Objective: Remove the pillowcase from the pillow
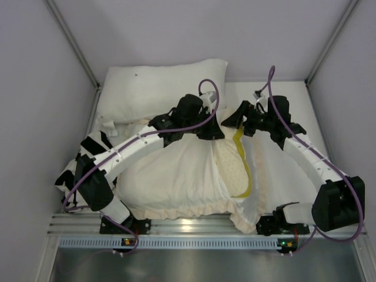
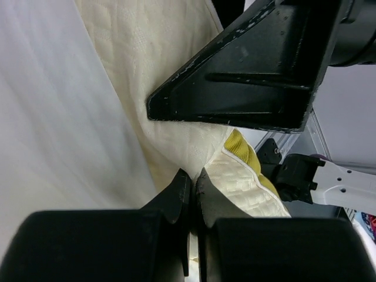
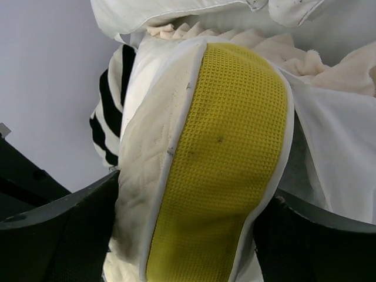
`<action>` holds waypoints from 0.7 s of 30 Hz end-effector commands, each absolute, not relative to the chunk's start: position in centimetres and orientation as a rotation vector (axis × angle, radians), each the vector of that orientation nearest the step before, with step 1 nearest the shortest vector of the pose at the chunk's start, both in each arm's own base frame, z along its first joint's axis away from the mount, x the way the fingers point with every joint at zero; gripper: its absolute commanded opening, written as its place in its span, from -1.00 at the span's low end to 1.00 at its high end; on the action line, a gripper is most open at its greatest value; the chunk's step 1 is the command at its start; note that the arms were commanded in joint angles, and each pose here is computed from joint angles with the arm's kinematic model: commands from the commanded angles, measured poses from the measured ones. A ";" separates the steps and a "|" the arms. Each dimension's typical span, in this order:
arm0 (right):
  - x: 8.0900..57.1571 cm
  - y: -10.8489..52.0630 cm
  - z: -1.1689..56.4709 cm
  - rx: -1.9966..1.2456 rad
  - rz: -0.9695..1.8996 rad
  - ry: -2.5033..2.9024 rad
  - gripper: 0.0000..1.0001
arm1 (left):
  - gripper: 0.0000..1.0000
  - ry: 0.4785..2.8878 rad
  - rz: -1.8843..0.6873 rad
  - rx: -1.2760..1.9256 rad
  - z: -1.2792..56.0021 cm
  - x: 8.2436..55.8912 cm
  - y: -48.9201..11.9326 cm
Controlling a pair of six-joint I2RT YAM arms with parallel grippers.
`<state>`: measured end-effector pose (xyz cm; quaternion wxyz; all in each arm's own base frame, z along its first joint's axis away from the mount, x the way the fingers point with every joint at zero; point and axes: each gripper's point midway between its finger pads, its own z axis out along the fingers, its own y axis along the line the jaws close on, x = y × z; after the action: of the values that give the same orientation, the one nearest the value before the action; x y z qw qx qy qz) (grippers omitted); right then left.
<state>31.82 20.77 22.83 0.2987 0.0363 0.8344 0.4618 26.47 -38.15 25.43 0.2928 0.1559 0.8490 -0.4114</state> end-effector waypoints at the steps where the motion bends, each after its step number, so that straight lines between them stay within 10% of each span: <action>1: 30.8 22.8 23.5 0.033 1.300 2.174 0.51 | -0.96 2.063 -1.251 0.471 31.2 25.6 -39.5; 7: 30.5 21.8 23.6 0.059 1.229 2.144 -0.32 | 0.31 2.051 -1.241 0.483 31.3 24.9 -39.1; 13: 30.7 21.3 23.0 0.092 1.212 2.157 -0.91 | 0.75 2.019 -1.218 0.461 32.2 23.7 -37.2; 21: 31.5 19.7 24.0 0.147 1.176 2.113 -1.00 | 0.83 2.085 -1.092 0.383 29.2 23.3 -34.2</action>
<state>31.08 20.08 20.32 0.2985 0.0713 0.8450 0.4380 22.56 -34.95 29.70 0.3485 0.1642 0.8075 -0.4467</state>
